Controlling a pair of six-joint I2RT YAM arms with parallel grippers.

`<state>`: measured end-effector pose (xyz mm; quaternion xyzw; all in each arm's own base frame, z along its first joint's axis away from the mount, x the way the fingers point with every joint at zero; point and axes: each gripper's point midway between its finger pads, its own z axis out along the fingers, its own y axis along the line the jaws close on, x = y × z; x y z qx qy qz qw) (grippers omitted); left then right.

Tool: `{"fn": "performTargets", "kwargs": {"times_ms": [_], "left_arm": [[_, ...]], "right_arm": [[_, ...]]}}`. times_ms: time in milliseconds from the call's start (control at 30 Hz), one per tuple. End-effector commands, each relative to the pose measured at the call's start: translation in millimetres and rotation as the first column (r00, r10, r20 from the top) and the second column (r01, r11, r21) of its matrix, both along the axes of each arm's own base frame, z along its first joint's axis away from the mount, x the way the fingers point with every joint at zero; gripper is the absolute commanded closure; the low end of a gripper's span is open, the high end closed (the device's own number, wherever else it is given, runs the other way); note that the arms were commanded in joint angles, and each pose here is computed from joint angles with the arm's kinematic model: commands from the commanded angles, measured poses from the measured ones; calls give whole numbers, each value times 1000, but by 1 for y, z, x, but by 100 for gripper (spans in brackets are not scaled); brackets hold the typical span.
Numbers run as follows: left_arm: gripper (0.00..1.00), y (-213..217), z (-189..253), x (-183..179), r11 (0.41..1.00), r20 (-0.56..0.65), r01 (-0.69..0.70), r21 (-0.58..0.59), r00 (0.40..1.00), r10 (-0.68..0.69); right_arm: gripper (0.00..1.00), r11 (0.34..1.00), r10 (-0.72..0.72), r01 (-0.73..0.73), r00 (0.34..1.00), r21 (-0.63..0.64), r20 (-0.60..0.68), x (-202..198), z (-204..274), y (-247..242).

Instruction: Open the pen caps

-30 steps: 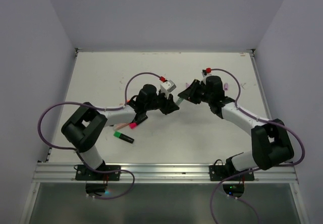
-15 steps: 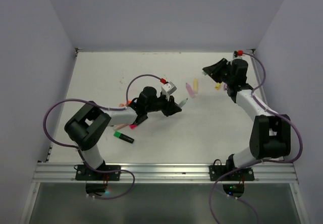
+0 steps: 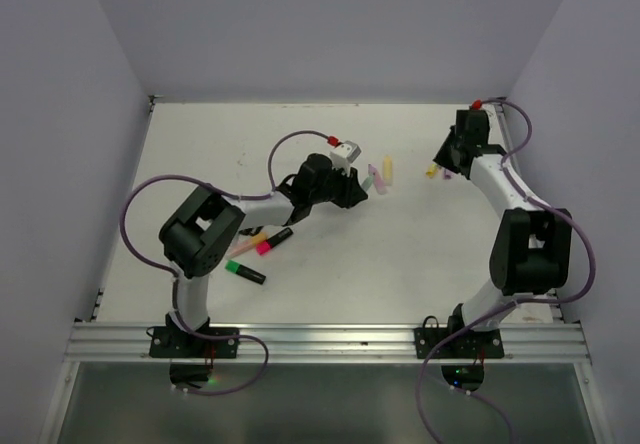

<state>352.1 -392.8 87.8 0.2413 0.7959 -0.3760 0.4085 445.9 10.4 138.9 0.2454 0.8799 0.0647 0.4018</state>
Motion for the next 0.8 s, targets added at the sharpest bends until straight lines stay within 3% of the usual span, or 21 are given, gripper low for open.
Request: {"fn": "performTargets", "kwargs": {"times_ms": [0,200,367,633,767], "left_arm": [[100,1,5,36,985,-31,-173,0,984,173],[100,-9,-16,57,964,-122,-264,18,957,265],[100,-14,-48,67,949,-203,-312,49,927,316],[100,-14,-56,86,915,-241,-402,26,886,396],[83,-16,-58,90,906,-273,-423,15,870,411]], "right_arm": [[100,970,-102,63,983,-236,-155,-21,-19,-47],[100,920,-187,94,958,-381,-215,-23,-30,-74],[100,898,-223,113,950,-426,-219,-8,-41,-83],[100,871,-283,134,923,-472,-259,3,-63,-105],[100,873,-279,120,918,-472,-283,9,-77,-105]]}}
